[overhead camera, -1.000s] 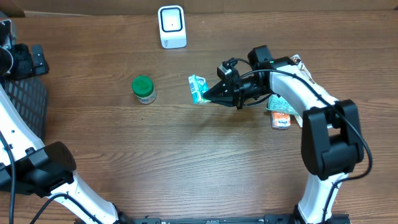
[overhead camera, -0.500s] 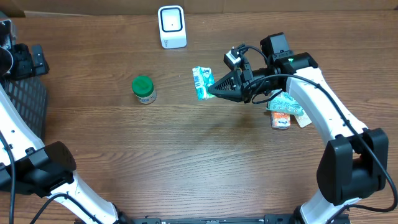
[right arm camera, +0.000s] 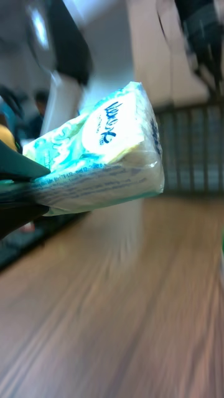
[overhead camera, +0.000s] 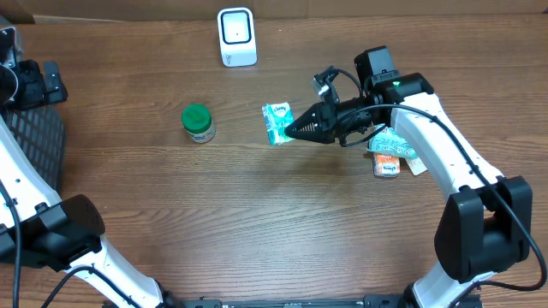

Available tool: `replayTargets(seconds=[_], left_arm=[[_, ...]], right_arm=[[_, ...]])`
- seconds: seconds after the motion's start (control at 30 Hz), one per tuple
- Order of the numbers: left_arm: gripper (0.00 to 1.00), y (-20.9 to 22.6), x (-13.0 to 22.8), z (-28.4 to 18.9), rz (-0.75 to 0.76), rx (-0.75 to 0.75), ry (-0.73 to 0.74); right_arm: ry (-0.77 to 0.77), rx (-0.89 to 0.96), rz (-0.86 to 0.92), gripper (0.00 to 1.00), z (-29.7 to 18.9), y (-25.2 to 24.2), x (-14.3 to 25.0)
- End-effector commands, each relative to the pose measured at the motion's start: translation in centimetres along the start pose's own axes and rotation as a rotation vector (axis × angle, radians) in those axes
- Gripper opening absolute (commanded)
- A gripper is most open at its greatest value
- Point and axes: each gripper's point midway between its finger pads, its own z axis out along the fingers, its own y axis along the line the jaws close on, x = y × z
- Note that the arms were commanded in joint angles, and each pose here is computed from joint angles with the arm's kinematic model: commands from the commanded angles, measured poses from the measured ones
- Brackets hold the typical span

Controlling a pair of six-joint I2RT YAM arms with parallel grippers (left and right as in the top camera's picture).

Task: Scan the item barcode
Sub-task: 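Lift the small Kleenex pack and carry it up toward the scanner, then hold the small Kleenex pack against the scanner face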

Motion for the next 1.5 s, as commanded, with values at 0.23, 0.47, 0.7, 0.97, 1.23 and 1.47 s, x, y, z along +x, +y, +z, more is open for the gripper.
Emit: replayTargets(seconds=[0.23, 0.47, 0.7, 0.97, 1.23, 1.47], left_arm=[[0.99, 0.1, -0.2, -1.5, 0.021, -0.011, -0.044], [0.99, 0.1, -0.2, -1.5, 0.021, -0.011, -0.044], [1.00, 0.1, -0.2, -1.5, 0.021, -0.011, -0.044], [1.00, 0.1, -0.2, -1.5, 0.021, -0.011, -0.044], [1.00, 0.1, -0.2, -1.5, 0.021, -0.011, -0.044], [1.00, 0.1, -0.2, -1.5, 0.021, -0.011, -0.044]], right_arm=[[-0.179, 0.443, -0.005, 0.04, -2.7, -3.7, -3.3], [-0.401, 0.733, -0.123, 0.04, -9.0, 0.4, -7.9], [-0.723, 1.034, -0.357, 0.04, -14.6, 6.0, -14.1], [-0.879, 1.367, -0.646, 0.04, -14.4, 7.8, -19.7], [-0.815, 1.496, -0.897, 0.04, -9.7, 4.7, -25.5], [-0.779, 1.515, -1.090, 0.04, -5.2, 1.4, -29.6]])
